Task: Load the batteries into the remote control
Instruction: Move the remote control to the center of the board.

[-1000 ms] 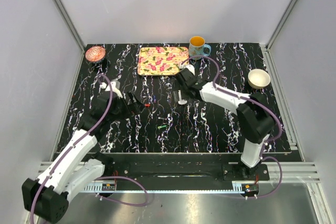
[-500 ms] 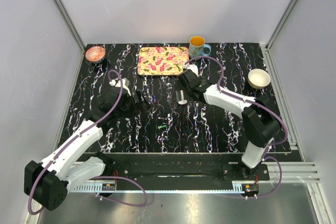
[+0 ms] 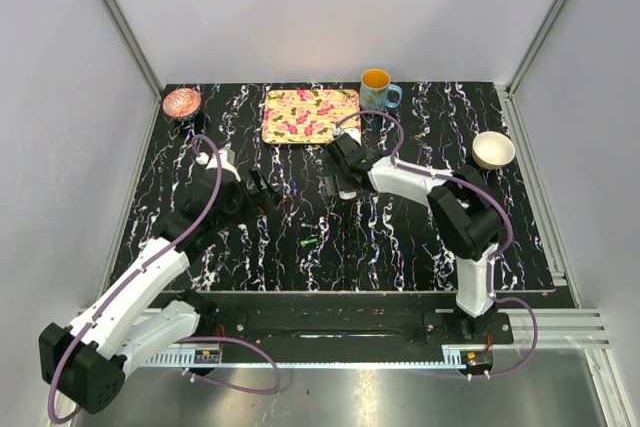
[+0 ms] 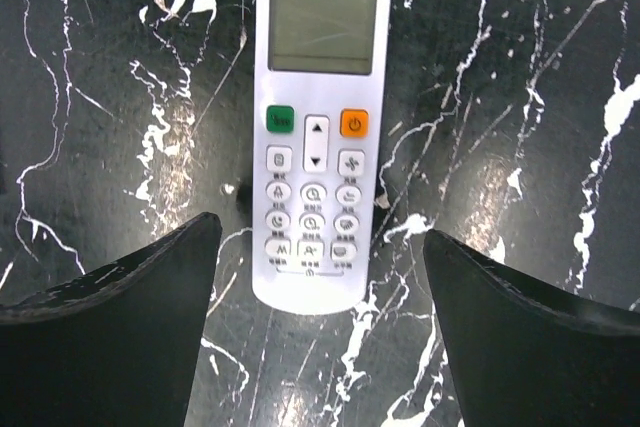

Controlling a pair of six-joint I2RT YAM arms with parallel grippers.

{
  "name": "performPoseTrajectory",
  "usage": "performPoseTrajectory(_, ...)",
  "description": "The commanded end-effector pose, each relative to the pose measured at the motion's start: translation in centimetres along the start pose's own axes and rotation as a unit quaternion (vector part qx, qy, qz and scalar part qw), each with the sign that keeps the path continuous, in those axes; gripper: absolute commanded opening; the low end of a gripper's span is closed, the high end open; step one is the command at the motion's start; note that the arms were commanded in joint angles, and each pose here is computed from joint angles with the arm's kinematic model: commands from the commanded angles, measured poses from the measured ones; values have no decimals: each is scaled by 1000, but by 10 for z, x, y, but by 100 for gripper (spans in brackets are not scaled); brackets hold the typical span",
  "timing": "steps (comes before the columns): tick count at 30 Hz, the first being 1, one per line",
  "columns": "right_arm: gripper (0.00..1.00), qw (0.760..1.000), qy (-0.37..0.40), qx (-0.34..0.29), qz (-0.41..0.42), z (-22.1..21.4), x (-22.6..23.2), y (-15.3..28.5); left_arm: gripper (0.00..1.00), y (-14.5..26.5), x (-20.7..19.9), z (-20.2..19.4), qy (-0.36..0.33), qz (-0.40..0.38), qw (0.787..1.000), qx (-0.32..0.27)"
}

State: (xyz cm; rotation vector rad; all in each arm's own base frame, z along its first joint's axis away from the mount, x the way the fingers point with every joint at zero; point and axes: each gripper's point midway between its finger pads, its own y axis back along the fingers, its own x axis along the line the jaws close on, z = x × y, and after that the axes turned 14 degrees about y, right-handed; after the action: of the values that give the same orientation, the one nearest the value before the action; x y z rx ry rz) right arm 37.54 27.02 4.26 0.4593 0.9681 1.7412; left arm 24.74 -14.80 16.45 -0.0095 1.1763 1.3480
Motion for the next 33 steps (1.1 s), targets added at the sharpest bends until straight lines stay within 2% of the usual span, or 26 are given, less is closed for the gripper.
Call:
performPoseTrajectory(1, 89, 1000, 6, -15, 5, 20, 4, -5, 99, 7, 4, 3, 3, 0, 1000, -17)
performPoseTrajectory(6, 78, 1000, 4, -5, 6, 17, -1, -11, 99, 9, 8, 3, -1, 0, 1000, -21)
performPoseTrajectory(15, 66, 1000, 2, 14, 21, 8, -5, -21, 99, 8, 11, 1, -1, 4, 1000, -19)
performPoseTrajectory(19, 65, 999, 1, 24, 30, 1, -2, -24, 99, 6, 13, -1, 1, 5, 1000, -17)
performPoseTrajectory(22, 60, 999, -6, 27, 32, -2, -1, -24, 99, 5, 13, -2, 2, 6, 1000, -15)
performPoseTrajectory(25, 52, 999, -24, 29, 38, -4, 1, -19, 99, 4, 13, -2, 1, 6, 1000, -16)
performPoseTrajectory(29, 33, 996, -73, 35, 45, -10, 6, -9, 99, 4, 13, 0, -2, 6, 1000, -19)
performPoseTrajectory(30, 23, 993, -102, 36, 44, -9, 8, -3, 99, 4, 11, 1, -1, 4, 1000, -20)
performPoseTrajectory(32, 12, 990, -129, 43, 43, -17, 10, 2, 99, 3, 11, 1, -3, 4, 1000, -21)
performPoseTrajectory(33, 2, 986, -153, 41, 43, -16, 16, 9, 99, 3, 10, 1, -3, 3, 1000, -21)
